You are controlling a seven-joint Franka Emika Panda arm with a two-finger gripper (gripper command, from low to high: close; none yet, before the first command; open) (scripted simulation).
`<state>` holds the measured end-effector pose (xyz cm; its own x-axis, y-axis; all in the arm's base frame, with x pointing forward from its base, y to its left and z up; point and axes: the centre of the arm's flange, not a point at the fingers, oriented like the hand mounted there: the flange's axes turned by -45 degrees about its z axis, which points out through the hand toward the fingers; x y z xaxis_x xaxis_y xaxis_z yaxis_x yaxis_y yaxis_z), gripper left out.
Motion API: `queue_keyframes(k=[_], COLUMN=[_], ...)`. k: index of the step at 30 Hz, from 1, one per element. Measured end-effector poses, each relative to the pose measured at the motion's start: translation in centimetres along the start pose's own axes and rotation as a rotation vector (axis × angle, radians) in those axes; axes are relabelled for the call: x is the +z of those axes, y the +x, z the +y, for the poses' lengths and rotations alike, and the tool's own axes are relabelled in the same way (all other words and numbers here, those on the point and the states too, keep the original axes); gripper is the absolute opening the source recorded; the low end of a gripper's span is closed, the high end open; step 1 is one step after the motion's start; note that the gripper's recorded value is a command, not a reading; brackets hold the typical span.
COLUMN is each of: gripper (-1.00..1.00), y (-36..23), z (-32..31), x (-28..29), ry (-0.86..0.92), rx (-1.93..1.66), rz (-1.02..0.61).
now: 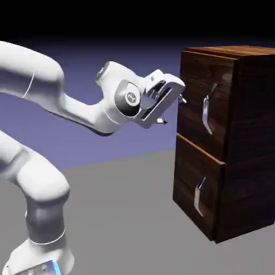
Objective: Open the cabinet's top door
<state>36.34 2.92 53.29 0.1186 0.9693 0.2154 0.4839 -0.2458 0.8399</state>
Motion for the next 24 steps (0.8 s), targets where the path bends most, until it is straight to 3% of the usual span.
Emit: queue_keyframes(k=[24], gripper=[0.0], y=[-4.8], z=[0.6], x=[-1.2], ry=[-0.314], rx=[-1.095], rz=[-0.089])
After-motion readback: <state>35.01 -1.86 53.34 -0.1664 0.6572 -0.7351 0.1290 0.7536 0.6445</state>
